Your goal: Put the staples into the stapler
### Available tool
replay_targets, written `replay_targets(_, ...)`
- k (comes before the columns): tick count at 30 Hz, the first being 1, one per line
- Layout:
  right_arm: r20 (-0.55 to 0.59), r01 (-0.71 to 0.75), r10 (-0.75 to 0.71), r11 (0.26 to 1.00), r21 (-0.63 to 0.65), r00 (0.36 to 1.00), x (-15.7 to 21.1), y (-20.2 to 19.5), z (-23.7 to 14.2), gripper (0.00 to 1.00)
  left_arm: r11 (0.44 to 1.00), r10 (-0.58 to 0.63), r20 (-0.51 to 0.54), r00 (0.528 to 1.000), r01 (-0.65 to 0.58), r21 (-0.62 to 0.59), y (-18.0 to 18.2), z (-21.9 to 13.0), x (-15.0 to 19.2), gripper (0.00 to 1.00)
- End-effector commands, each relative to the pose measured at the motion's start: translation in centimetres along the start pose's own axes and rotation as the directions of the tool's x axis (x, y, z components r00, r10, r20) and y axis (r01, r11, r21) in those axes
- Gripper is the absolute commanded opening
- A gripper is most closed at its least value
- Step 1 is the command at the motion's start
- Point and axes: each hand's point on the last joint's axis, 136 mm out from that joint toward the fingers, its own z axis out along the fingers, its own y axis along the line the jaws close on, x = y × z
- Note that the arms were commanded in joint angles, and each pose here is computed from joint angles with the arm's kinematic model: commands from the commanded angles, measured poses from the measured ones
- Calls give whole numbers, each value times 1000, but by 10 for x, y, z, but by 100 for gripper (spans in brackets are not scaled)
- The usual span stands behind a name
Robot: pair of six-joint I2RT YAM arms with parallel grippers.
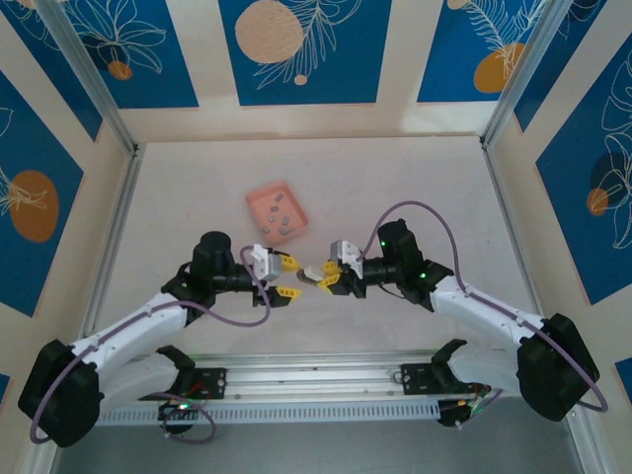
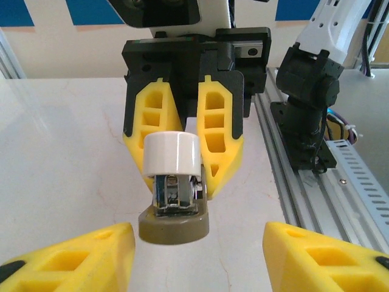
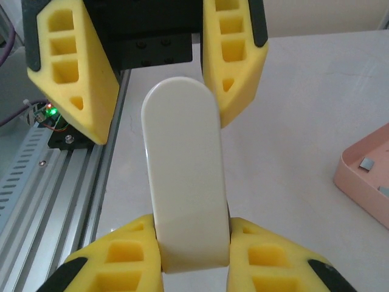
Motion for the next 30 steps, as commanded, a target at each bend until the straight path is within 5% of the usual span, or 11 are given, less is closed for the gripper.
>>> replay_targets(1, 2, 64, -63, 997, -48, 998, 4, 13, -4, 16, 999, 32, -77, 997, -32, 4, -5, -4, 7, 58)
replay_targets(30, 42, 117, -113, 987, -107, 993, -2, 17, -1, 15, 995, 98, -172, 980, -93, 37, -11, -1, 28, 49)
